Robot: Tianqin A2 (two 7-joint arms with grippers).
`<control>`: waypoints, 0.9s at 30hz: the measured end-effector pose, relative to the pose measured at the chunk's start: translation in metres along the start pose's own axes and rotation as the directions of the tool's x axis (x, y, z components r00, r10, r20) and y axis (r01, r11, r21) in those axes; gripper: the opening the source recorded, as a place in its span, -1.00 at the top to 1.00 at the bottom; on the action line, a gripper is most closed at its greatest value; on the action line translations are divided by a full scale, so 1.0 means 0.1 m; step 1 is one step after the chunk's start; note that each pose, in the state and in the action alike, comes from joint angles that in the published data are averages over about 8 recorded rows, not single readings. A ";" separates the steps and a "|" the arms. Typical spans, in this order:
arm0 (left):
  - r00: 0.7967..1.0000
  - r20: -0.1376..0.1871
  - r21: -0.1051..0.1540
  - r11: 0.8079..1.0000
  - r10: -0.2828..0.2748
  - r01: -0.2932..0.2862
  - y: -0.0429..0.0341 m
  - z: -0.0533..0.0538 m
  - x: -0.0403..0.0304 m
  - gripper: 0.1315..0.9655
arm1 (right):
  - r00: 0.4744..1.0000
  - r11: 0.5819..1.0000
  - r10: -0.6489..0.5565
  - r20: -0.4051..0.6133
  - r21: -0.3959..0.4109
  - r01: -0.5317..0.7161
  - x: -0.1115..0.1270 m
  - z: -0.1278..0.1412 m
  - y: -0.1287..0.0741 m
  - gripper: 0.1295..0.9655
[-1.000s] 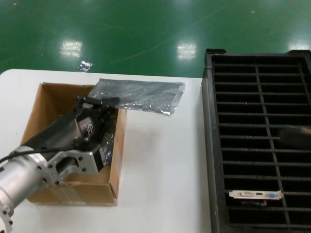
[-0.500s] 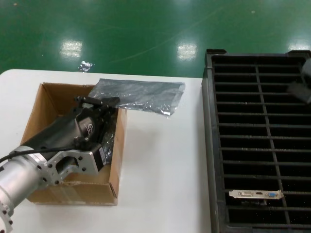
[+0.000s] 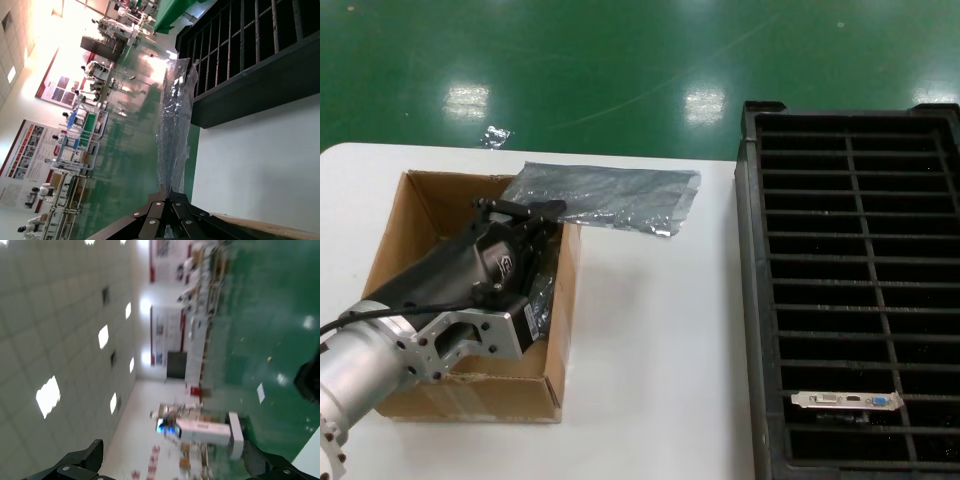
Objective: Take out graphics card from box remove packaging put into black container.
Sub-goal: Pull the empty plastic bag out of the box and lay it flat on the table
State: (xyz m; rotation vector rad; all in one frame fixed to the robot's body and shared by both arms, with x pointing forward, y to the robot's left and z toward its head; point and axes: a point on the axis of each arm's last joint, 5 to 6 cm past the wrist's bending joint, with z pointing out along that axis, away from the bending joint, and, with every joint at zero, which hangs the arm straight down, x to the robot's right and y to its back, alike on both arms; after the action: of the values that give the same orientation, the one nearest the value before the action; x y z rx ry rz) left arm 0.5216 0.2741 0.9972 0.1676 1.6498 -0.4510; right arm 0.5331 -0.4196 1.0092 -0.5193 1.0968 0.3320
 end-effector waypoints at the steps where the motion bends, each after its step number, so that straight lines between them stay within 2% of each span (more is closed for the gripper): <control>1: 1.000 0.000 0.000 1.000 0.000 0.000 0.000 0.00 0.000 0.98 | 1.000 0.999 0.024 -0.003 0.024 -0.024 0.02 -0.02 0.01 -1.00; 6: 1.000 0.000 0.000 1.000 0.000 0.000 0.000 0.00 0.000 0.98 | 0.987 0.975 0.160 -0.001 0.154 -0.158 0.16 -0.09 0.05 -1.00; 10: 1.000 0.000 0.000 1.000 0.000 0.000 0.000 0.00 0.000 0.98 | 0.964 0.929 0.266 0.021 0.261 -0.262 0.28 -0.15 0.06 -1.00; 13: 1.000 0.000 0.000 1.000 0.000 0.000 0.000 0.00 0.000 0.98 | 0.950 0.899 0.311 0.040 0.312 -0.307 0.33 -0.19 0.07 -1.00; 27: 1.000 0.000 0.000 1.000 0.000 0.000 0.000 0.00 0.000 0.98 | 0.929 0.861 0.366 0.059 0.356 -0.362 0.36 -0.20 0.07 -1.00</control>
State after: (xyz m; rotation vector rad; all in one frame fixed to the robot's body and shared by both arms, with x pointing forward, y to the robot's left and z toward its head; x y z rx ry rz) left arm 0.5216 0.2741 0.9972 0.1676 1.6498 -0.4510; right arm 0.5305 -0.4246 0.9678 0.0219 1.2337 0.4452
